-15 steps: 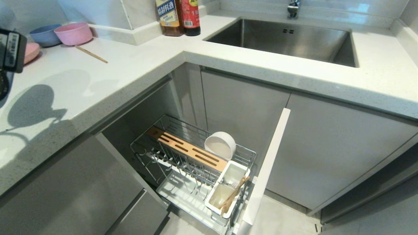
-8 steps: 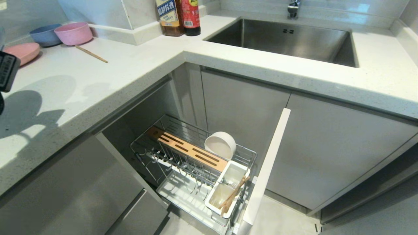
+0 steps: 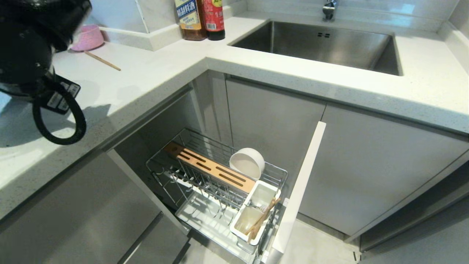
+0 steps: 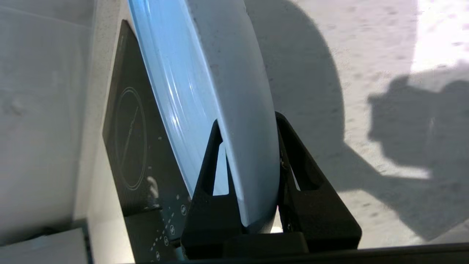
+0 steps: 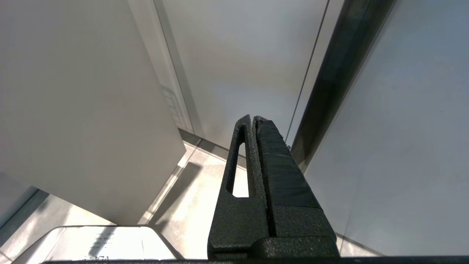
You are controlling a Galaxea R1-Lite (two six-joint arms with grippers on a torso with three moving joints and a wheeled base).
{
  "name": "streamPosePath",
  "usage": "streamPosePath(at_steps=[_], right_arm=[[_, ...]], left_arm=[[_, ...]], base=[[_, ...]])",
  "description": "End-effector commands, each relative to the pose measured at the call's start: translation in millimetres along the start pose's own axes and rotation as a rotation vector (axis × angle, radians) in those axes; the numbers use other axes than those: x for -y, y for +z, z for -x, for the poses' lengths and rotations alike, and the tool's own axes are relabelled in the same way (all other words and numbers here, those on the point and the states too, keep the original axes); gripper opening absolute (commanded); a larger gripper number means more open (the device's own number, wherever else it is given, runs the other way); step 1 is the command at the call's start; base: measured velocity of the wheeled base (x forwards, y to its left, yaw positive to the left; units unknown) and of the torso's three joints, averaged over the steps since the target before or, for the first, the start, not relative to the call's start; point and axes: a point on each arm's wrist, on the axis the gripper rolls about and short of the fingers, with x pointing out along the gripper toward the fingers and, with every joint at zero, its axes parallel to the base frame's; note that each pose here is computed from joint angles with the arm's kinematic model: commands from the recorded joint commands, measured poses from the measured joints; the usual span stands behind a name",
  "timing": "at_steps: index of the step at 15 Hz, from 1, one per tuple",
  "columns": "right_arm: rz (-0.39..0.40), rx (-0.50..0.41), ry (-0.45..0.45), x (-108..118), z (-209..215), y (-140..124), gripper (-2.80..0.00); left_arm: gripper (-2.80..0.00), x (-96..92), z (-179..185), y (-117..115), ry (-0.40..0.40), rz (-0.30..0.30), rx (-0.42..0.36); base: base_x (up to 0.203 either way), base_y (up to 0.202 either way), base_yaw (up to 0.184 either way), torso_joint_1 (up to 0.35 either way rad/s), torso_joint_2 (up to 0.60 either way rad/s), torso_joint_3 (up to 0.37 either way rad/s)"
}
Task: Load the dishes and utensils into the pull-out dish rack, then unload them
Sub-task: Take the plate out of the cupboard
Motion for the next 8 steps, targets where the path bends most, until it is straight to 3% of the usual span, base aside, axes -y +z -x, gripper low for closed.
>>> streamPosePath(at_steps=[1, 8], right_arm=[[0.0, -0.002, 0.0, 0.0, -0.1, -0.4, -2.8], [0.0, -0.002, 0.0, 0.0, -0.1, -0.4, -2.8]], left_arm=[[-2.8, 18.2, -6.8, 4.3, 0.013, -0.051, -0.02], [-2.8, 33.6, -11.9, 3.8, 0.015, -0.112, -0.047]], base=[[0.0, 0.0, 0.0, 0.0, 0.0, 0.0], [0.0, 0.0, 0.0, 0.0, 0.0, 0.0]])
